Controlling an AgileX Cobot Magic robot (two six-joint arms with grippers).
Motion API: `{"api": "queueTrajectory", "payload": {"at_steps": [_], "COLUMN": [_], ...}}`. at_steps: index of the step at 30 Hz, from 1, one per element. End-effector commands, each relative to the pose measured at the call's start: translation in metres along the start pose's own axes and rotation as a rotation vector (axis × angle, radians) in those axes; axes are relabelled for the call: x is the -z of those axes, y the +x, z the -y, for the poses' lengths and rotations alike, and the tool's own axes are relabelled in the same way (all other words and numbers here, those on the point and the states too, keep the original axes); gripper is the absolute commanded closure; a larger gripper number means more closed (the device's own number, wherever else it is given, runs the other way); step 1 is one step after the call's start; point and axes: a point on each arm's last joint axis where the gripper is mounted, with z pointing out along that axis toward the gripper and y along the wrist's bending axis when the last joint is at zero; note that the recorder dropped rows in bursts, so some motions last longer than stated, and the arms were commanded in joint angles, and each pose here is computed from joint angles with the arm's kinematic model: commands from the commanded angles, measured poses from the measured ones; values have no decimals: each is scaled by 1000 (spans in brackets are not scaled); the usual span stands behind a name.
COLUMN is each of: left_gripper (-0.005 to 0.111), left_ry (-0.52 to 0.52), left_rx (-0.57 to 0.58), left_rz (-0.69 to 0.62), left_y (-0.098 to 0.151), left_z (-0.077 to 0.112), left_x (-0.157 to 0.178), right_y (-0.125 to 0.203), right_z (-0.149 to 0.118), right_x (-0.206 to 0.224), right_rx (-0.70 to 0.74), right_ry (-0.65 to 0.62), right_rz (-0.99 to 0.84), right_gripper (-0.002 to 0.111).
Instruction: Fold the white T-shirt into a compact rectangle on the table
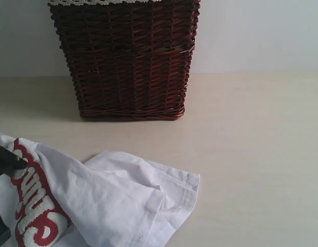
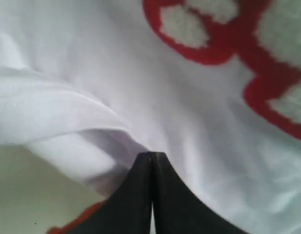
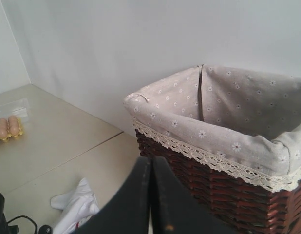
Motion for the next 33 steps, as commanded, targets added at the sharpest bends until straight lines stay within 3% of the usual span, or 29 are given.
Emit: {"api": "queueTrajectory", "payload": {"at_steps": [1, 5, 15, 18, 24, 27, 33], "left_gripper": [107, 107, 107, 107, 107, 107, 107], "left_ry": [-95, -173, -179, -189, -353, -362, -299], "left_rx": [12, 41, 83, 145, 353, 438, 460], "left_rz": [-201, -276, -372, -386, -360, -246, 224], "left_y": [7, 5, 5, 6, -2, -20, -37], "left_z": [-8, -14, -22, -37, -83, -97, -97], "left_x": [-19, -36, -65, -66, -50, -28, 42], "right_y": [-3, -3, -3, -3, -3, -2, -1], "right_z": [-2, -2, -2, -2, -2, -2, 0], "right_x": [2, 2, 2, 2, 2, 2, 0], "right_rx": [3, 3, 3, 3, 3, 3, 1], "right_ry": [-8, -8, -8, -8, -11, -15, -14], "right_rz": [7, 7, 7, 7, 6, 4, -2], "right_gripper": [108, 108, 108, 108, 108, 108, 102]}}
